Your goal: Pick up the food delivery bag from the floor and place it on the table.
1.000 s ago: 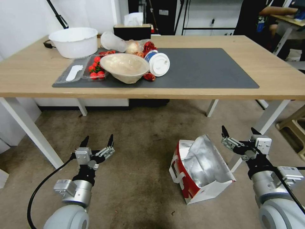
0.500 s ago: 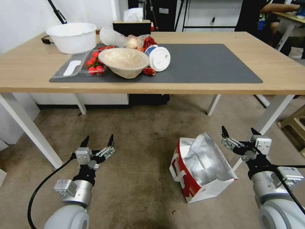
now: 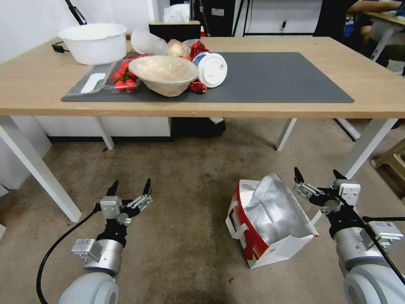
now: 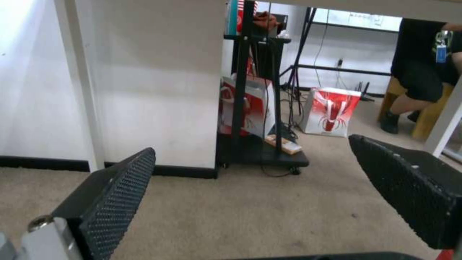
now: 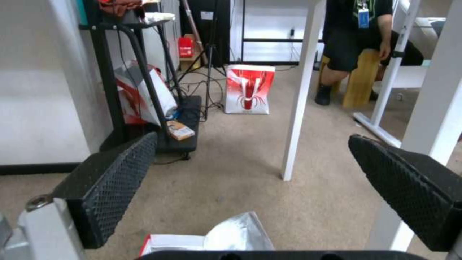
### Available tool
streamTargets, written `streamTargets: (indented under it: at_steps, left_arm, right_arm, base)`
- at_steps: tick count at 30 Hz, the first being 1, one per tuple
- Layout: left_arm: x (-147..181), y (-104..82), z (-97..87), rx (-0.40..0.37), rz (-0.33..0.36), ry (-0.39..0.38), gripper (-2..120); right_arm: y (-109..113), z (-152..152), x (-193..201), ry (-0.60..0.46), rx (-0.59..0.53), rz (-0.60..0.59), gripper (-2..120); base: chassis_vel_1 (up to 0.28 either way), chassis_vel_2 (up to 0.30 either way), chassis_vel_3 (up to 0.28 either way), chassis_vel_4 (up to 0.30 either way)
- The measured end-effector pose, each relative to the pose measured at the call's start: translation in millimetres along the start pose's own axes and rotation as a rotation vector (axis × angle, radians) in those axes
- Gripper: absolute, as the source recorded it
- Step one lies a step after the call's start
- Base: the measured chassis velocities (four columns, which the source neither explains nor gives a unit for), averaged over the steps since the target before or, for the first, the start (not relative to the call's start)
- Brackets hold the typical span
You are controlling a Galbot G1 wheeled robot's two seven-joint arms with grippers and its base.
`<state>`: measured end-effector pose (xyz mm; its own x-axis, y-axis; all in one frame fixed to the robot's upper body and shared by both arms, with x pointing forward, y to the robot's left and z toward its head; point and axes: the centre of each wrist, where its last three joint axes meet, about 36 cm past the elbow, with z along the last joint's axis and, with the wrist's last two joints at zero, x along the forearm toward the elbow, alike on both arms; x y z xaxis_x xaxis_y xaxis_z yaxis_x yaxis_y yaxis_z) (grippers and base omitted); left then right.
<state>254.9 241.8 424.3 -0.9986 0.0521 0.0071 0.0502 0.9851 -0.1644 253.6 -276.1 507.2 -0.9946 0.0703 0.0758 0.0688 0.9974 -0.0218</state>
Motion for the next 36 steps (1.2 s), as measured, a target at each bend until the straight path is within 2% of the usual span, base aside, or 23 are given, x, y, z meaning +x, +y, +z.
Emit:
streamTargets:
  at_steps: [36]
  left_arm:
    - [-1.6, 1.0, 5.4, 0.003, -0.003, 0.008, 100]
  right_arm:
    - [-0.4, 1.6, -1.2, 0.004, 0.005, -0.003, 100]
  base:
    - [0.0, 0.0, 0.0, 0.0]
